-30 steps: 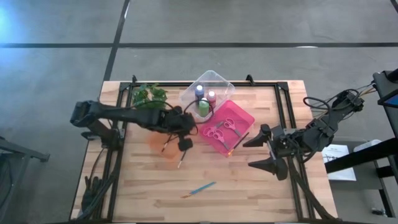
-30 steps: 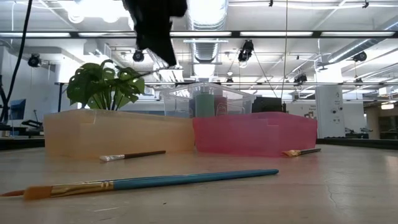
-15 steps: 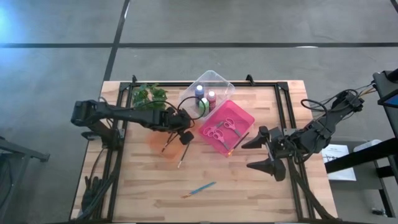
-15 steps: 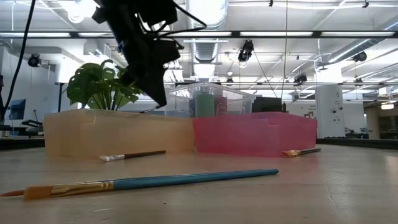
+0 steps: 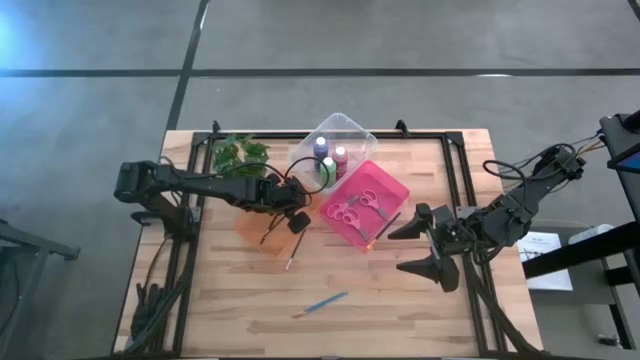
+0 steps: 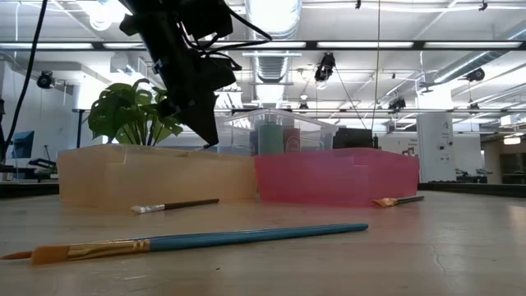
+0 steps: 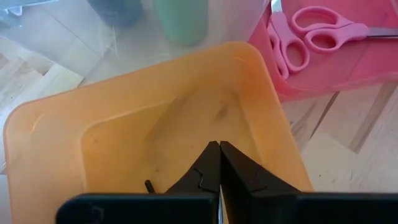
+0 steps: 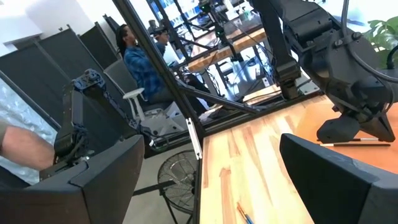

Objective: Pick & Place Paint Supplies
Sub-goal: Put the black lash brush into the yellow bin, then put the black eyeshadow brush into the yellow bin

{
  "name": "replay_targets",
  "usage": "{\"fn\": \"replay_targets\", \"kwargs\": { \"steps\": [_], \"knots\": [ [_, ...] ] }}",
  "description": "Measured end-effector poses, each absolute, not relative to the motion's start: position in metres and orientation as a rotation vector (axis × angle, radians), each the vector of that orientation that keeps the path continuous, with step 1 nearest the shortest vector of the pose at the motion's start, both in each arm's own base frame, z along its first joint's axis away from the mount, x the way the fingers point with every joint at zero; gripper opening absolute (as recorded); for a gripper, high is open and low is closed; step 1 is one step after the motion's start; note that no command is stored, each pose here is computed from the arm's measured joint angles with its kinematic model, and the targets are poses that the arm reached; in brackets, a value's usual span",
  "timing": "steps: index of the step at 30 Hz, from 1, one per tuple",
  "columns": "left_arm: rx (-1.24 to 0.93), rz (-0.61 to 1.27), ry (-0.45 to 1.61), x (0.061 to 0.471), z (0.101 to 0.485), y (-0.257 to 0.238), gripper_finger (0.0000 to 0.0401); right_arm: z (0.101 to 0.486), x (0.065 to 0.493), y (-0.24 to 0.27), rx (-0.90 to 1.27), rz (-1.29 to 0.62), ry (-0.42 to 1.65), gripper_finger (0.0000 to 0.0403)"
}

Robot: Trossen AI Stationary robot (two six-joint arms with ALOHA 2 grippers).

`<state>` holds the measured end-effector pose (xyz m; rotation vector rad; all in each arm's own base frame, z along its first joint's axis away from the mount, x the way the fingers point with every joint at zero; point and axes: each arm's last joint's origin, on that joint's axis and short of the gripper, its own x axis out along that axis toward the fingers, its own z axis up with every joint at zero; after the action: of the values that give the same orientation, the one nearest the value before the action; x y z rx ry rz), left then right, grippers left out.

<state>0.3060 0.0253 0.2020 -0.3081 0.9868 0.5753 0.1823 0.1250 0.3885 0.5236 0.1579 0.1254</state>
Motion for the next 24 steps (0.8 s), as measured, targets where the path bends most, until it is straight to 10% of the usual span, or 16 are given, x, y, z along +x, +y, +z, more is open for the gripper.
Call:
{"fn": "replay_targets", "kwargs": {
  "steps": [24],
  "knots": [
    [-0.221,0.485,0.971,0.309,0.214,0.024,0.0120,0.389,0.182,0.125,0.528,0.130,0.157,0.0370]
  ]
}}
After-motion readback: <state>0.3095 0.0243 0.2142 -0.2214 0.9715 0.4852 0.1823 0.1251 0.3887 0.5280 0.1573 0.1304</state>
